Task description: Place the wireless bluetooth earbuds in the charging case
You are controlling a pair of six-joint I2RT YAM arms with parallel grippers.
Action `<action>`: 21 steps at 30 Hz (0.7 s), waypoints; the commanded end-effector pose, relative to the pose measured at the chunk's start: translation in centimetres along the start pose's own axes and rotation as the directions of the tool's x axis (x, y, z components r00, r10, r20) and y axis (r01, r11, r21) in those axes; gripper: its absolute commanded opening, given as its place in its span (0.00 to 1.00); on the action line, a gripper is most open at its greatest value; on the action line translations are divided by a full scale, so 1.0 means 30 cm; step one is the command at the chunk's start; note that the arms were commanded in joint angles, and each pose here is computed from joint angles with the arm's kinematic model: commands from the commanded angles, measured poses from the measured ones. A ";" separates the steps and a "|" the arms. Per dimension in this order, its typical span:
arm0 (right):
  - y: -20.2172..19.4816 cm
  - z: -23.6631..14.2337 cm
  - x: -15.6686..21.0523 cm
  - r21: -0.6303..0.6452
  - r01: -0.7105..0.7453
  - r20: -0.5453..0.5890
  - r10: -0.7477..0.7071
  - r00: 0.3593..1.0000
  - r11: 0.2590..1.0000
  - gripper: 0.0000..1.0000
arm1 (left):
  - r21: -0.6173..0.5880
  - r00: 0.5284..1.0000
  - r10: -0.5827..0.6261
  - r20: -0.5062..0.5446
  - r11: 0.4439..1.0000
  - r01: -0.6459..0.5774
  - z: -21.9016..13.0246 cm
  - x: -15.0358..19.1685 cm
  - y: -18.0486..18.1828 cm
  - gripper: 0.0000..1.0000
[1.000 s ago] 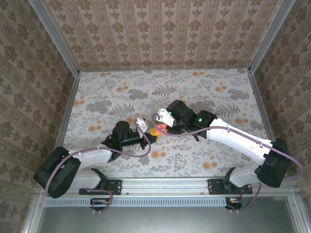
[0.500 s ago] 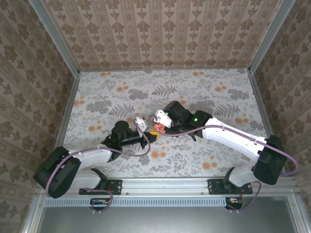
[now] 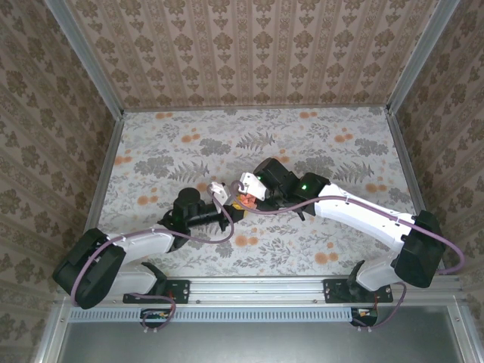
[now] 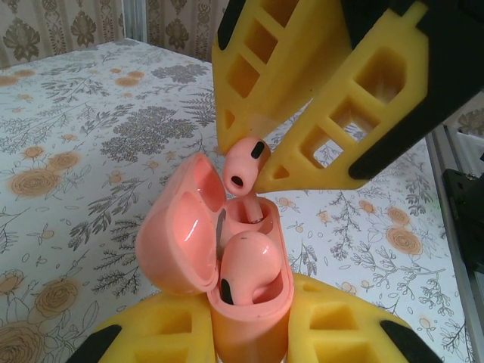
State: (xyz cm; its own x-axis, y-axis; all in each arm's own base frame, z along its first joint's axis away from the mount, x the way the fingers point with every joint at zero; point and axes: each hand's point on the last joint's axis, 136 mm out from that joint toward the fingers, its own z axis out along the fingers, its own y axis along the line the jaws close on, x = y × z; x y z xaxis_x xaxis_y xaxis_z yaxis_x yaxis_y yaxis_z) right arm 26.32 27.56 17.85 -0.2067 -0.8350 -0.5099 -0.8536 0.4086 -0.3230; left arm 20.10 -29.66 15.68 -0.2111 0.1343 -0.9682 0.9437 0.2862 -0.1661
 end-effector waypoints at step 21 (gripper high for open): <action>0.061 -0.019 -0.020 -0.057 0.039 0.025 -0.037 0.999 0.998 0.36 | -0.001 0.997 0.040 0.072 0.999 -0.040 -0.014 -0.090 -0.004 0.19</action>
State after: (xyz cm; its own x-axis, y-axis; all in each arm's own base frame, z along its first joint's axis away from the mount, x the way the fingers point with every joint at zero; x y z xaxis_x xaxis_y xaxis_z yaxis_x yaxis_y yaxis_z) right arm 25.69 28.26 17.46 -0.1747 -0.8496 -0.4976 -0.8700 0.3698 -0.3260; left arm 19.83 -29.62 15.61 -0.2185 0.1409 -0.9656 0.9449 0.2775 -0.1734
